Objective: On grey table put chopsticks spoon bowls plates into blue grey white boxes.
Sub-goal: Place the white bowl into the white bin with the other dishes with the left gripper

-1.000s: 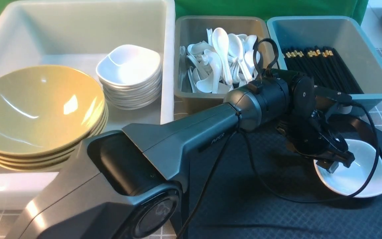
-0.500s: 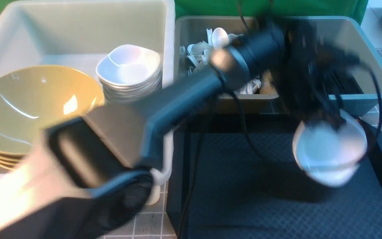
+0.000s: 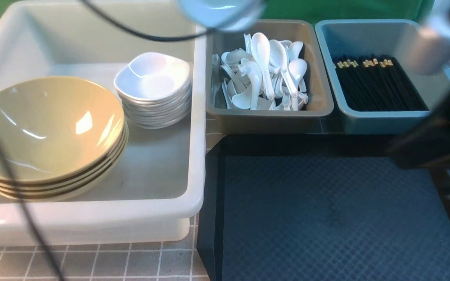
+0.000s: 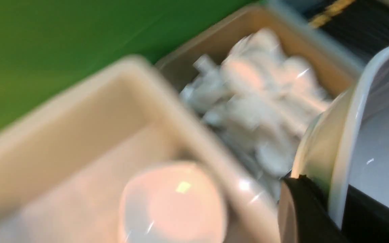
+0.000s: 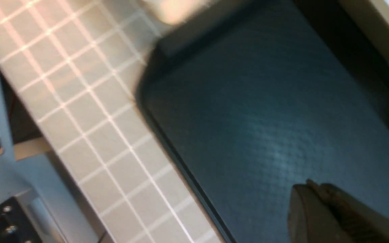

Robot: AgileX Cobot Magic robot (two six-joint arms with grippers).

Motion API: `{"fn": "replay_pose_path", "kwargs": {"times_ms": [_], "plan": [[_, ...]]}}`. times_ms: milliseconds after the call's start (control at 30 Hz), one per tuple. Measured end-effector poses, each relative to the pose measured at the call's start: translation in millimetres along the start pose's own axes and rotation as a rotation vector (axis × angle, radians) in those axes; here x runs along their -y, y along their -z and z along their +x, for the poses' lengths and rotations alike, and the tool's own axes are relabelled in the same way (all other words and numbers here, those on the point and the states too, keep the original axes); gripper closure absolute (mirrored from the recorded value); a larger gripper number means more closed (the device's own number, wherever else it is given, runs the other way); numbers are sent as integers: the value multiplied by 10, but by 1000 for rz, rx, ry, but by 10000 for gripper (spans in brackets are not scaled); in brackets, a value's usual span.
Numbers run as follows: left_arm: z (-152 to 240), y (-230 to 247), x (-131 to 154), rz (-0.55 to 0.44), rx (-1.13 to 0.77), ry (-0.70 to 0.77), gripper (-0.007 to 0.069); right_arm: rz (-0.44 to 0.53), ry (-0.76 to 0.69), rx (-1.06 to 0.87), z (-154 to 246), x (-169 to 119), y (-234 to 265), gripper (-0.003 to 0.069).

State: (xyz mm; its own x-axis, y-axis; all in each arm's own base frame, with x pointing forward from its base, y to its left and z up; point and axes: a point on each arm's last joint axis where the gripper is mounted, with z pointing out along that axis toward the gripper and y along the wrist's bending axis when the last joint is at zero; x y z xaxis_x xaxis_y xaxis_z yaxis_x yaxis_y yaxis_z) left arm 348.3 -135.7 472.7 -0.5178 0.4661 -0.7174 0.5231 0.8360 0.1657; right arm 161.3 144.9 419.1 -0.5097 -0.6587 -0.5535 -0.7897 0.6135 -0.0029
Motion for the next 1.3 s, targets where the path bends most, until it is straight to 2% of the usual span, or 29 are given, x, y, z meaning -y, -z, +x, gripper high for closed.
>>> {"fn": "replay_pose_path", "kwargs": {"times_ms": [133,267,433,733,900,1067,1167,1233,1300], "plan": [[363,-171,-446,3,-115,95,620,-26,94,-6,-272,-151,-155,643],[754,-438,-826,20,-219,194,620,-5,154,2,-501,-177,-298,642],[987,-808,-1191,13,-200,250,620,20,208,15,-722,-132,-469,642],[1270,-1751,-1316,110,-181,278,601,73,242,-53,-886,-44,-781,641],[1397,-1971,-1328,133,-199,230,479,75,239,-70,-879,-40,-795,642],[1434,-2034,-1316,153,-206,185,230,97,213,-102,-851,-18,-790,642],[1358,-1938,-1323,140,-180,184,97,124,182,-116,-838,6,-782,642],[1255,-1779,-1318,135,-163,196,35,130,169,-112,-834,9,-759,642],[1149,-1576,-1300,123,-146,214,15,135,151,-95,-825,6,-690,642]]}}
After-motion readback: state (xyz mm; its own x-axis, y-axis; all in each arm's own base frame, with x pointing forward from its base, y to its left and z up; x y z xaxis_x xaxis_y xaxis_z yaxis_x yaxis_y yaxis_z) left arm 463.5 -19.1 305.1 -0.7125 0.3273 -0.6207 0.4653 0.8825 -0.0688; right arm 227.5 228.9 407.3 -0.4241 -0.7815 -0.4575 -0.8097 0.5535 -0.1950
